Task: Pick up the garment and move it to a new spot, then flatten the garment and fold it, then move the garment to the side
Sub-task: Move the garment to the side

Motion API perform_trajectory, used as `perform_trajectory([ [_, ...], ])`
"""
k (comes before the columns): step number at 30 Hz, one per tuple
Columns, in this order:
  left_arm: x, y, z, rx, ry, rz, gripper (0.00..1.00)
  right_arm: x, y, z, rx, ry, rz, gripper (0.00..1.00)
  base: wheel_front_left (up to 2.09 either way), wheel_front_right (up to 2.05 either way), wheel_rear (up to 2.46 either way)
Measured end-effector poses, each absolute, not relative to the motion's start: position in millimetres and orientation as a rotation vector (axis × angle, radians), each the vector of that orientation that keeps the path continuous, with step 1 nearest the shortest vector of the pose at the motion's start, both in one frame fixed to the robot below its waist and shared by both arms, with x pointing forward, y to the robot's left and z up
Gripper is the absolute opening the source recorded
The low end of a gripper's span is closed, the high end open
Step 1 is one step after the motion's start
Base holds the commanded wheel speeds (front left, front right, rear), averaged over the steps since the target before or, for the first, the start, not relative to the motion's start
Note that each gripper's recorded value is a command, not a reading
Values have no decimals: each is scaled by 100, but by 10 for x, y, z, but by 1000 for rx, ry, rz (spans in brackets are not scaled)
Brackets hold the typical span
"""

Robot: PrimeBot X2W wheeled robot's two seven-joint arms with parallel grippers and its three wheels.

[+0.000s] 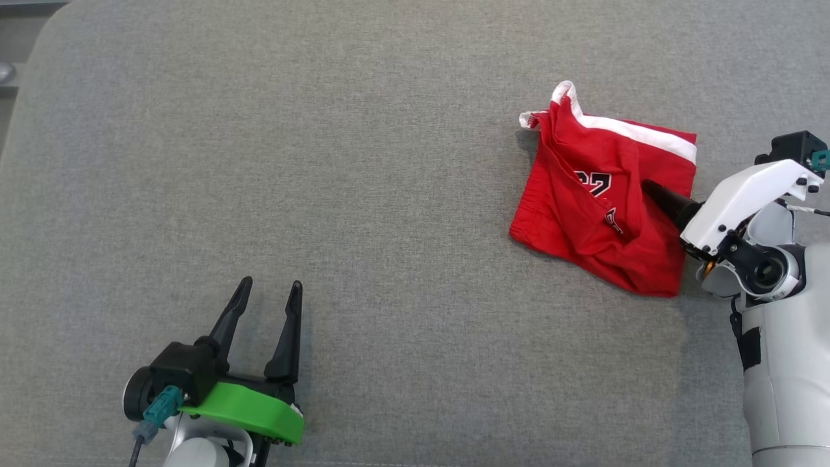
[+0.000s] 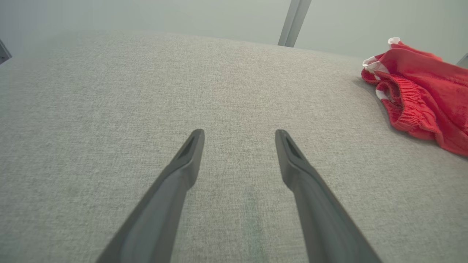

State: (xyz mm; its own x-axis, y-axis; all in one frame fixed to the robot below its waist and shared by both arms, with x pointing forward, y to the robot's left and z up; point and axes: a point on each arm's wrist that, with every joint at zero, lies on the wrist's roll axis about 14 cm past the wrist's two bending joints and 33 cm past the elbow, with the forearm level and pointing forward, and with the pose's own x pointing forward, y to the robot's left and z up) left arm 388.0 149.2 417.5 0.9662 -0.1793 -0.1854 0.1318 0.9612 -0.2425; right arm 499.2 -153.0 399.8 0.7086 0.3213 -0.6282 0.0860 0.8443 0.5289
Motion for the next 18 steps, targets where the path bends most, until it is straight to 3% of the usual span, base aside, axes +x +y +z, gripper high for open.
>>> perform_trajectory([
  [1,3871,1511,4175,-232,208,-151,100,5014,-1499,3986,566,785,141,100,0,0,0],
  [2,3862,1527,4180,-234,206,-144,100,5036,-1472,3975,561,786,142,58,0,0,0],
  [3,3853,1538,4187,-236,203,-138,100,5061,-1448,3977,554,782,144,0,0,0,0],
  [8,3798,1633,4281,-242,174,-100,100,5167,-1188,4251,543,722,233,0,0,0,0],
  [11,3706,1649,4356,-265,151,-78,100,5209,-976,4793,490,598,356,0,0,0,0],
  [15,3612,1693,4448,-278,121,-54,100,4981,-773,5101,458,560,469,0,0,0,0],
  [18,3566,1687,4505,-283,103,-52,100,4857,-873,5172,422,555,465,0,0,0,0],
])
